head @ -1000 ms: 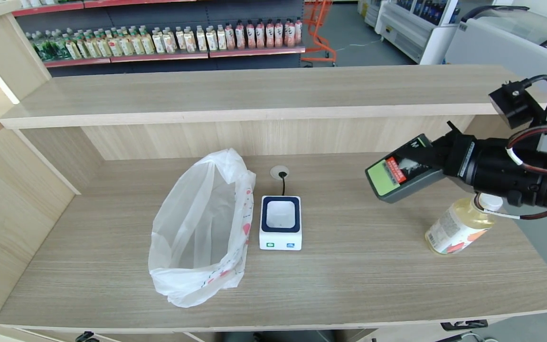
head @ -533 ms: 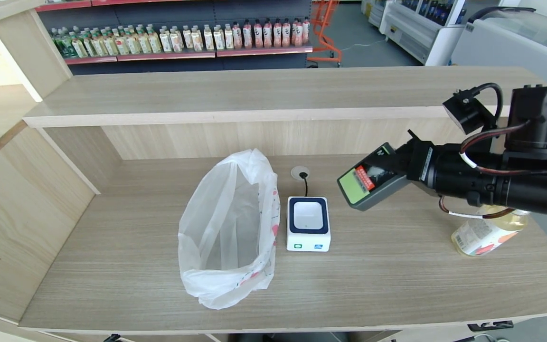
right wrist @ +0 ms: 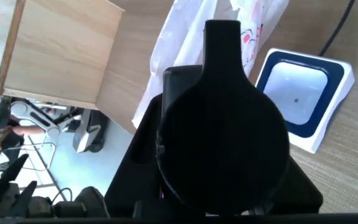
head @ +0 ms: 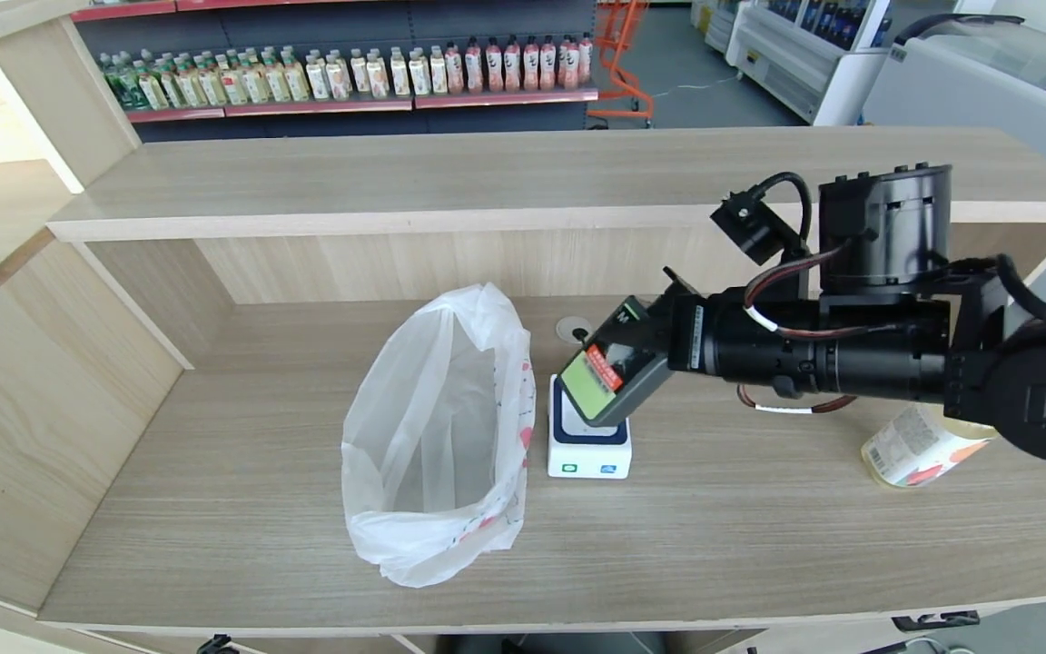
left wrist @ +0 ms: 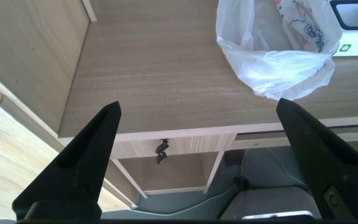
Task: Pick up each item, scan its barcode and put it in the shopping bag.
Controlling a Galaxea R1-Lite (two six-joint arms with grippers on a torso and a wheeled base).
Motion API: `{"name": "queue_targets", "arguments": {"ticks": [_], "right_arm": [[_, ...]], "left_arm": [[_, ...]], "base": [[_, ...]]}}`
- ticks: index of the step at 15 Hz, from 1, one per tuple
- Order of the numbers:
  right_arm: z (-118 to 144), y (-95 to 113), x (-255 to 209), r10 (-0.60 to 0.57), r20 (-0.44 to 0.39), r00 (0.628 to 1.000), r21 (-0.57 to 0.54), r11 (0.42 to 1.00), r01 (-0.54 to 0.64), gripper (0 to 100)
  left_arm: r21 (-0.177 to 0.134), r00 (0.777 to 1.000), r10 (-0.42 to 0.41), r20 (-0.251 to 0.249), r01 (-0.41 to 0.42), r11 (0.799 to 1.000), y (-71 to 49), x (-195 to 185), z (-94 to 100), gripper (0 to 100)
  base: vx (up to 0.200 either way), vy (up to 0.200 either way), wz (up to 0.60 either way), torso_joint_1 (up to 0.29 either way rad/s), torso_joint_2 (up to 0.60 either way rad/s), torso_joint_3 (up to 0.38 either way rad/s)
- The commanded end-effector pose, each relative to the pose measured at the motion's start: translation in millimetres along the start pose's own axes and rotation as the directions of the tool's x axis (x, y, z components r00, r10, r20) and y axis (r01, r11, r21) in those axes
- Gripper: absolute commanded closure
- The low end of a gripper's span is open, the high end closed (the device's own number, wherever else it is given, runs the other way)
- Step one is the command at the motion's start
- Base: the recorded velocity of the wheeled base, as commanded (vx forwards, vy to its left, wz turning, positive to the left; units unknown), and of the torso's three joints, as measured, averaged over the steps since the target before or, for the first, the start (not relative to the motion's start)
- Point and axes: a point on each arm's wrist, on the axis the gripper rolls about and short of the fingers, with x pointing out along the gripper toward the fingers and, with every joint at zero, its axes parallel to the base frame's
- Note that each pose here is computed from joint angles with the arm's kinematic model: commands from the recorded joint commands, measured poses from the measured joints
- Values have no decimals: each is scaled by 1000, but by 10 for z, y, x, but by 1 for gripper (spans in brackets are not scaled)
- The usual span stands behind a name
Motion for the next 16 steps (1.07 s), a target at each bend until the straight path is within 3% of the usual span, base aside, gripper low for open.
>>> {"name": "queue_targets", "arguments": {"ticks": [1,3,5,8,13,16], "right_arm": [[-201,-178,353,-26,-76,997,-40,999,23,100],[-314,-243,456,-31,-101,994,-58,998,25,100],[-355,-264,602,68,-94,993,-66,995,-75,100],[-369,-317,786,113,-65,992,-80,990,-118,100],[-464,-405,1134,267,-86,960,-112,955,-276,100],[-584,-436,1335,324,-108,940,-197,920,-340,100]], "left_arm": [[0,1000,0,-2,0,1000,0,1,0,0],[0,1000,0,-2,0,1000,0,1,0,0],[0,1000,-1,-2,1,1000,0,1,0,0],[0,1000,0,-2,0,1000,0,1,0,0],[0,1000,0,-2,0,1000,0,1,0,0],[0,1000,0,-2,0,1000,0,1,0,0]], "base": [[0,0,0,0,0,0],[0,0,0,0,0,0],[0,0,0,0,0,0],[0,0,0,0,0,0],[0,0,0,0,0,0],[0,0,0,0,0,0]]}}
